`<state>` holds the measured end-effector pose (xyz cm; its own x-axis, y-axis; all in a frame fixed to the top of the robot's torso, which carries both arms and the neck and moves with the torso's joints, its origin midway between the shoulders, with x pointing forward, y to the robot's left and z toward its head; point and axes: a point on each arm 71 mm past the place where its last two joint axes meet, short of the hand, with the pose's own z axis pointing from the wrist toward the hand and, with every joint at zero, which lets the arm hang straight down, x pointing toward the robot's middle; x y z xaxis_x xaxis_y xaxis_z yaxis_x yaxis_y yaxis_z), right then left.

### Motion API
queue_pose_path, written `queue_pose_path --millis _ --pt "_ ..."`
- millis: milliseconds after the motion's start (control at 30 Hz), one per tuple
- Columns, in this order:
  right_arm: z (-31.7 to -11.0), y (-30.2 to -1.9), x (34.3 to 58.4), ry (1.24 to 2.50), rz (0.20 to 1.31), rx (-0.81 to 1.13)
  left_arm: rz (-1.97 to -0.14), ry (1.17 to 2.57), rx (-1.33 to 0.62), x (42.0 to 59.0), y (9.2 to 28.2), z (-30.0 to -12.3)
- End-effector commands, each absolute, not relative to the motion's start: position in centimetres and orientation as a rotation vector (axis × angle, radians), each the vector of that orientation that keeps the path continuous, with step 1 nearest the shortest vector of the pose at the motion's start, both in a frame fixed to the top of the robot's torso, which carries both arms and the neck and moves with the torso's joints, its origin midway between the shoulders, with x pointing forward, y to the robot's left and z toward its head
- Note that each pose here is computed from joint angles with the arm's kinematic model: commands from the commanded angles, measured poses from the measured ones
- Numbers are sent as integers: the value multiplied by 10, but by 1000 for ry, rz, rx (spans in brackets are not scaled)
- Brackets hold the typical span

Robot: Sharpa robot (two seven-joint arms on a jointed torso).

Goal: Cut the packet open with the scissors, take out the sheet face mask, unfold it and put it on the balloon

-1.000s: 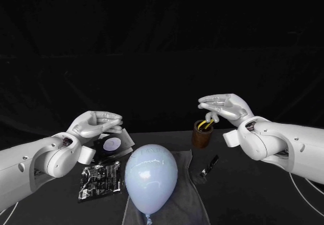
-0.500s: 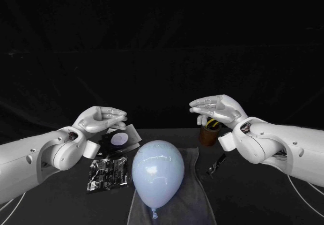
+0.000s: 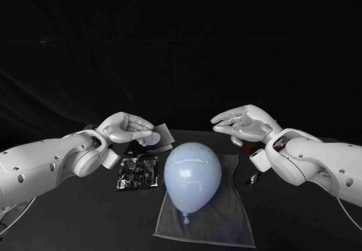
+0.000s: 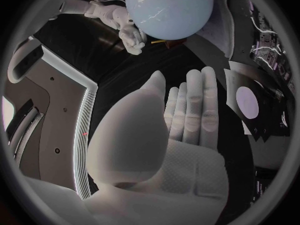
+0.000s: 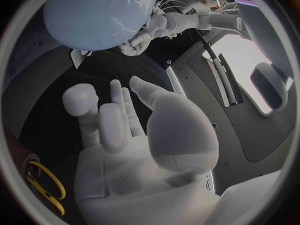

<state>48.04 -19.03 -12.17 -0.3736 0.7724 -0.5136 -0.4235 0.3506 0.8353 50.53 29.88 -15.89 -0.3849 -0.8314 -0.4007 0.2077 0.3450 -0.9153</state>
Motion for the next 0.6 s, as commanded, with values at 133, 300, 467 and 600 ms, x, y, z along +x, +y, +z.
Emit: queue_pose_path --millis 133,300,467,600 --pt "-130 -185 479 1515 1194 217 -1019 1677 -287 498 301 -169" --pt "-133 -184 479 1522 1172 204 -888 1726 -150 494 303 -182" --pt "-136 -184 479 1528 1157 192 -763 1757 -21 489 302 -197" --pt "-137 -184 479 1530 1150 188 -680 1760 42 492 302 -204"
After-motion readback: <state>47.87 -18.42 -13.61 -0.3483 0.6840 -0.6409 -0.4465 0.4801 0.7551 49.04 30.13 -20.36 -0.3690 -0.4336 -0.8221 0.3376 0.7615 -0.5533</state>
